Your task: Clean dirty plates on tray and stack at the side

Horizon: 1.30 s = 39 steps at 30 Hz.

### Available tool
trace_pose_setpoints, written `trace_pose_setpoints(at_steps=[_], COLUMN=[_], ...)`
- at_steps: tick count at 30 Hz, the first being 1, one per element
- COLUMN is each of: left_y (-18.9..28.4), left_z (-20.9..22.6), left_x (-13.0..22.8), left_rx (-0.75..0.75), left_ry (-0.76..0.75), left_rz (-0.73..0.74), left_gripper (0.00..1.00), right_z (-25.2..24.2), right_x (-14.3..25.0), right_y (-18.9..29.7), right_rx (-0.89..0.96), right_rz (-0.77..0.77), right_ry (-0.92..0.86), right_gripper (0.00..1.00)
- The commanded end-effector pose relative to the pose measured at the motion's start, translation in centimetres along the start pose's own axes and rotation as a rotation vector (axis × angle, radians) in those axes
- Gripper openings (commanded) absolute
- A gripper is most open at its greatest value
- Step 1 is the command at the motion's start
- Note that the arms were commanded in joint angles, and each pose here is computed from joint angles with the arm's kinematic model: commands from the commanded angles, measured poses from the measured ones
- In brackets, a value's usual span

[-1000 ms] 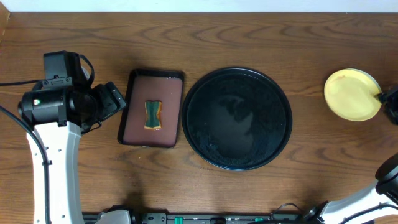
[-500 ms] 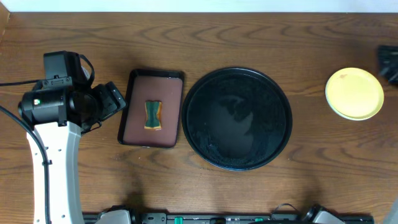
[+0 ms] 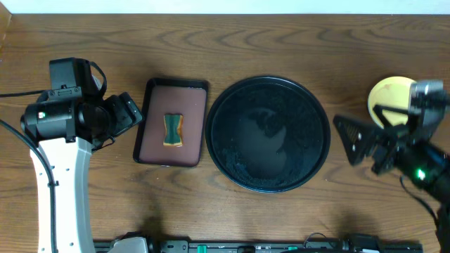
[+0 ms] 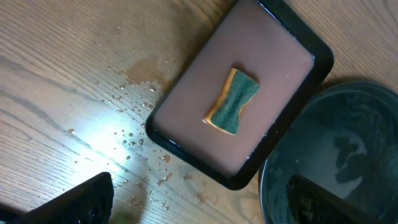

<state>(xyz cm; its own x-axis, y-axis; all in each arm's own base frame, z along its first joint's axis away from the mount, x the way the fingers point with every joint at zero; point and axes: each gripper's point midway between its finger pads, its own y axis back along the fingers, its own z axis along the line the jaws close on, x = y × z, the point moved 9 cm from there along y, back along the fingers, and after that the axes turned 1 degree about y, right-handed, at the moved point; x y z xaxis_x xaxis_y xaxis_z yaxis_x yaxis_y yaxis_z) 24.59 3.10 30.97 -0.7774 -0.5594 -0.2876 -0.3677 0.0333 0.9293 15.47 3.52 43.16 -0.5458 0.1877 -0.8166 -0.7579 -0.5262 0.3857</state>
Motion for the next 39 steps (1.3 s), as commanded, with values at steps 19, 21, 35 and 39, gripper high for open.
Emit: trace_pose_setpoints(at_steps=[19, 21, 35, 39], left_y=[0.5, 0.5, 0.5, 0.5], left_z=[-0.1, -0.1, -0.1, -0.1], left_x=[-0.2, -0.2, -0.2, -0.2], left_rx=[0.007, 0.007, 0.007, 0.007], left_ry=[-0.008, -0.008, -0.008, -0.008], left_rz=[-0.015, -0.015, -0.015, -0.015], left_gripper=[0.89, 0.89, 0.89, 0.89], right_z=[-2.9, -3.8, -10.1, -11.3], right_x=[7.6, 9.4, 19.5, 20.4], right_y=[0.8, 0.0, -5.9, -7.1], right_rx=[0.298, 0.296, 0.313, 0.326], right_rz=[-0.069, -0.084, -0.236, -0.284], right_ry=[0.310, 0.316, 0.370, 0.384], right_gripper=[0.99, 0.99, 0.99, 0.99])
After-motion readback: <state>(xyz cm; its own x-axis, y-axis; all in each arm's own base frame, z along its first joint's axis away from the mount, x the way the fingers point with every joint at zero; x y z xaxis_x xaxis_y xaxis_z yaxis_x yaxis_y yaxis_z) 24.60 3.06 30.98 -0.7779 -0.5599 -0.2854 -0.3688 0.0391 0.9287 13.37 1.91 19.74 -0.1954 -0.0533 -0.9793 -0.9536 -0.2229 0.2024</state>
